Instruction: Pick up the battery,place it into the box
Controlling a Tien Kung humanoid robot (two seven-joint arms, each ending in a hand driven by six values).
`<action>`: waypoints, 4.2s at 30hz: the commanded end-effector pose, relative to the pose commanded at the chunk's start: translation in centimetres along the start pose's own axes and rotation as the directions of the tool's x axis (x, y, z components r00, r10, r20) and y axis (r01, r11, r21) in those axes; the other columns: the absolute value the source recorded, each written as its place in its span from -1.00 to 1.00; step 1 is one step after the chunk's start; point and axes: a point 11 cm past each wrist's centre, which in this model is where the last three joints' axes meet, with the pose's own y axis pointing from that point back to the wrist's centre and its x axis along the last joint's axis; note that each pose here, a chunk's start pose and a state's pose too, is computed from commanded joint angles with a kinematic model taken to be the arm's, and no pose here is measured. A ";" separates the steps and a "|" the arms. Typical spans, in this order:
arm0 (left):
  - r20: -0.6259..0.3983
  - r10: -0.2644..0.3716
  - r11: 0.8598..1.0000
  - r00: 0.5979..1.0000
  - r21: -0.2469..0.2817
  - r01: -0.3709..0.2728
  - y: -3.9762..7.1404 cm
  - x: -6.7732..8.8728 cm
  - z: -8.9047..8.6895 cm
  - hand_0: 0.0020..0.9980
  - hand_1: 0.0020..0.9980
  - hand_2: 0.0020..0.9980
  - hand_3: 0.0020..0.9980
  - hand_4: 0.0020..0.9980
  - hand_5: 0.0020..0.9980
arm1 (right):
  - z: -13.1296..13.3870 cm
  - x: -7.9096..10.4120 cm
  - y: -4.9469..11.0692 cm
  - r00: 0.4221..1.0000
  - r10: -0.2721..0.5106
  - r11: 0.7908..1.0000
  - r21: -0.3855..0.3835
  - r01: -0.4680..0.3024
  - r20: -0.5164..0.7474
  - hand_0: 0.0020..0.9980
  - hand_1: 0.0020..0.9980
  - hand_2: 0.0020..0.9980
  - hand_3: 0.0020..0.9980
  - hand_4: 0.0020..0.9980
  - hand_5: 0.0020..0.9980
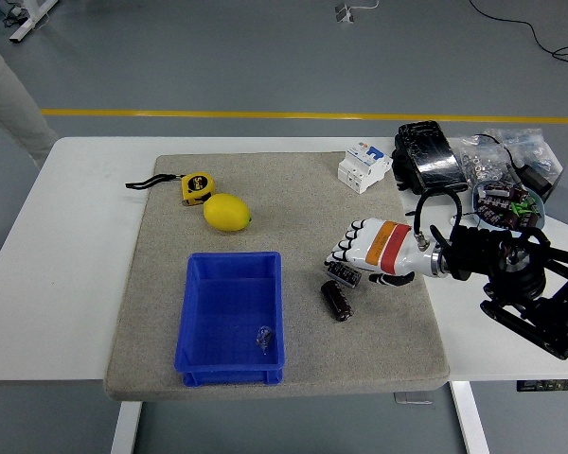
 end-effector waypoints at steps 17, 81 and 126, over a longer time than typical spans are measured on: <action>0.013 0.008 1.000 1.000 0.002 -0.008 -0.1 0.4 0.0 0.25 0.13 0.34 0.26 0.46 0.17 | -0.2 -0.3 -1.1 0.998 -0.053 0.998 -0.013 0.054 0.037 0.58 0.55 0.66 0.91 0.62 -1.00; 0.019 0.015 1.000 1.000 0.004 -0.015 -0.1 0.6 0.0 0.20 0.09 0.29 0.26 0.47 0.16 | 0.6 0.4 -1.3 0.991 -0.022 0.997 -0.066 0.031 0.135 0.26 -0.02 0.08 0.06 0.18 -1.00; 0.030 0.039 0.999 0.999 0.006 -0.040 -0.3 1.6 -0.1 0.15 0.05 0.26 0.25 0.47 0.17 | -8.5 11.4 -6.1 0.991 0.087 0.973 0.202 -0.107 0.104 0.42 0.33 0.57 1.00 0.87 -0.64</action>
